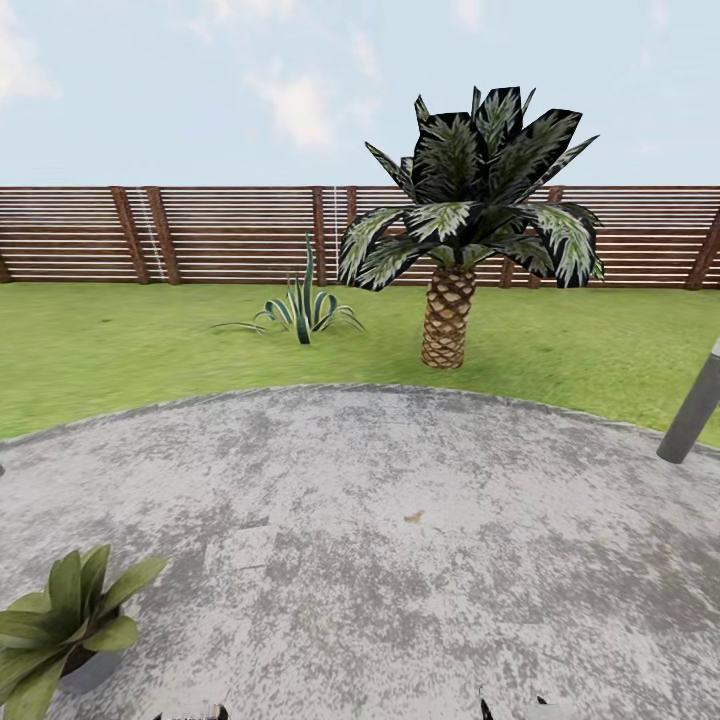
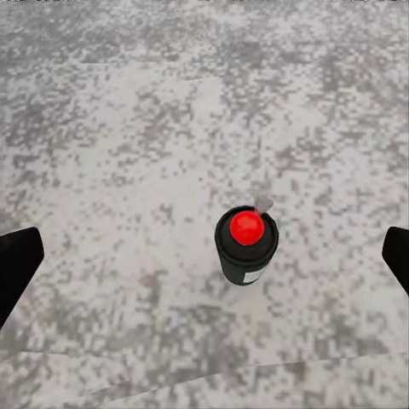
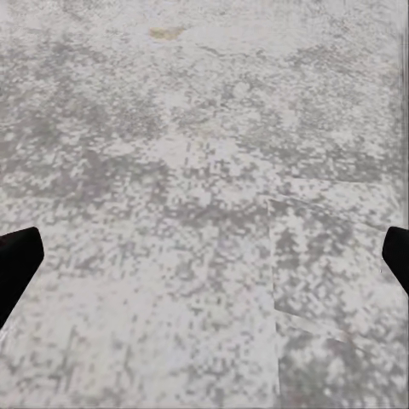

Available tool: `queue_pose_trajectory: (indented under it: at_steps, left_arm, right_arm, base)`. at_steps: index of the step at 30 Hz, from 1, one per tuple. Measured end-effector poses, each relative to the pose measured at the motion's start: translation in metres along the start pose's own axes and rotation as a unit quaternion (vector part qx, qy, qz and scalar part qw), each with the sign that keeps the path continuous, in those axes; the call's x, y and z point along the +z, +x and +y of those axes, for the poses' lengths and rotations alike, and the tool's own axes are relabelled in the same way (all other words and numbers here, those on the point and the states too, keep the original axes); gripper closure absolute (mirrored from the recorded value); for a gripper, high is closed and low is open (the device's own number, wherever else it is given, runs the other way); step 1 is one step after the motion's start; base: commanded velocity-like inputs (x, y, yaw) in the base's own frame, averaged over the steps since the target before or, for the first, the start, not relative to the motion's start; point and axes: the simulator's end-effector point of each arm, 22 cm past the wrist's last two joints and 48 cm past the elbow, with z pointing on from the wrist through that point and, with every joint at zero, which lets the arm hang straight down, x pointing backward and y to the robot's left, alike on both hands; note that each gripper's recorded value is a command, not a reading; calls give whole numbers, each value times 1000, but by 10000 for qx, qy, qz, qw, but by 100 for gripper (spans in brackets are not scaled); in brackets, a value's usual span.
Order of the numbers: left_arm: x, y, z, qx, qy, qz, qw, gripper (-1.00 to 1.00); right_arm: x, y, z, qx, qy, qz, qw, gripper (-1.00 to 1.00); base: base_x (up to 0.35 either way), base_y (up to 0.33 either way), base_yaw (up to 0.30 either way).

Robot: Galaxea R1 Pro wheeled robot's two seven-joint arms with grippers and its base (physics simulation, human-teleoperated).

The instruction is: Pick up the pesticide atomizer in the garden and spray insectifuge to fully cover both potted plants in the garden.

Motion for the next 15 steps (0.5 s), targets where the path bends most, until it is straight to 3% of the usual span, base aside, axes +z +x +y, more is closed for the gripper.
queue_pose_trajectory:
  at_steps: [5,8,10,15]
  left_arm:
    - [16,-30,-1,-4,34,108,9999,-100]
    - [27,-55,-8,-15,205,171,9996,-100]
    - [36,-88,-17,-27,430,56,9991,-100]
    - [43,-118,-19,-28,512,-104,9986,-100]
  right_arm:
    - [33,-86,-2,-2,18,-660,9978,-100]
    - [56,-122,-5,8,44,-629,9980,-100]
    - [78,-163,-7,22,68,-609,9981,-100]
    - [96,-218,-10,37,86,-846,9964,-100]
  base:
    - [0,0,0]
    - [0,0,0]
    - [0,0,0]
    - [0,0,0]
